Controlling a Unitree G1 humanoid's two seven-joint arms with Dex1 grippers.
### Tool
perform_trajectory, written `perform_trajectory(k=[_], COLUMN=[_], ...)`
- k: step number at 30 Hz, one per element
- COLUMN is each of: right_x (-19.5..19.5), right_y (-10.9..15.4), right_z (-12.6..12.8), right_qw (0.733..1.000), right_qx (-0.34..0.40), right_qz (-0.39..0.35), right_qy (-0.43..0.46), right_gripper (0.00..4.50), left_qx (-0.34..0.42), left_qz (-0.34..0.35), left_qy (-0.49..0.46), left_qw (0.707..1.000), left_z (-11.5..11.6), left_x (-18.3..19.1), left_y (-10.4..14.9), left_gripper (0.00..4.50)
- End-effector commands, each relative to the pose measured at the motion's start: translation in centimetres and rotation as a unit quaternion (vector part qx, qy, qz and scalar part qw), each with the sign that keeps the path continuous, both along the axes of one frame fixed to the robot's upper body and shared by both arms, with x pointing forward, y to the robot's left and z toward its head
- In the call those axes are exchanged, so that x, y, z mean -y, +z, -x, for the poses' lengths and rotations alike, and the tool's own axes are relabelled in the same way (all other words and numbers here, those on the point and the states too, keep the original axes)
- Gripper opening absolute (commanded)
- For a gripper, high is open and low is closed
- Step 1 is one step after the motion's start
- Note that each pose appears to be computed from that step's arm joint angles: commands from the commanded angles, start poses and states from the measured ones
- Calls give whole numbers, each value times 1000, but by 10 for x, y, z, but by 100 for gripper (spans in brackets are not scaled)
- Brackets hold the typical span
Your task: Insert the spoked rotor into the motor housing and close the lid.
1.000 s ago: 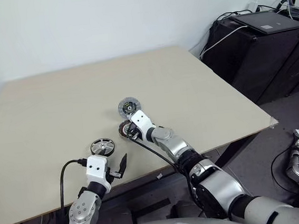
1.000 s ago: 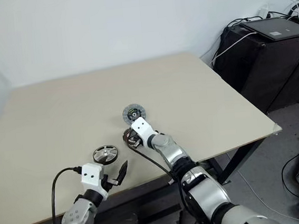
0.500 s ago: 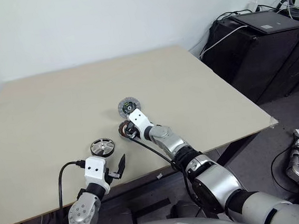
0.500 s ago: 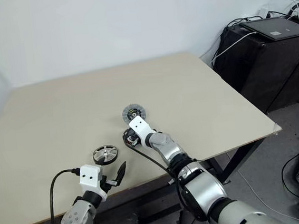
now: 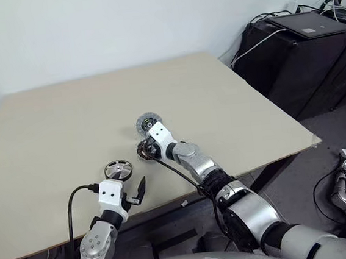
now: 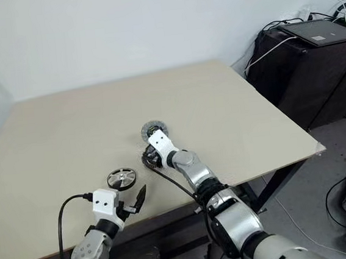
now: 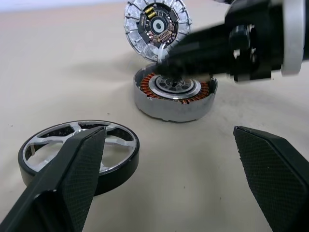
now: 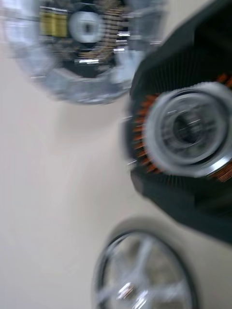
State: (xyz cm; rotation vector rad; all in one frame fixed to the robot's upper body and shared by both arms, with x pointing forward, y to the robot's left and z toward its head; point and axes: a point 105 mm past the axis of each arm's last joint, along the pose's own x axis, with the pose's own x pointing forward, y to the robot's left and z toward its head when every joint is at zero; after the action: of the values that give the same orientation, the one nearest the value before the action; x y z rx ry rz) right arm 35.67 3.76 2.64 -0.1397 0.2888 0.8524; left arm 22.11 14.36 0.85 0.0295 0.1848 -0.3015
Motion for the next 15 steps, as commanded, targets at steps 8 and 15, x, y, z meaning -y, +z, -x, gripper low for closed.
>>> perform_trajectory(k=[8, 15], right_x=[-5, -12], right_y=[15, 10], right_z=[14, 8], right_qw=[996, 990], right_qx=[43, 43], right_qz=[81, 134], right_qy=[15, 19], right_gripper=[2, 2], left_qx=[24, 25], left_qz=[5, 5], left_qy=[-19, -17], left_qw=[1000, 1000], left_z=[-7, -7], left_x=[8, 8], left_y=[11, 12], left_gripper=[450, 450])
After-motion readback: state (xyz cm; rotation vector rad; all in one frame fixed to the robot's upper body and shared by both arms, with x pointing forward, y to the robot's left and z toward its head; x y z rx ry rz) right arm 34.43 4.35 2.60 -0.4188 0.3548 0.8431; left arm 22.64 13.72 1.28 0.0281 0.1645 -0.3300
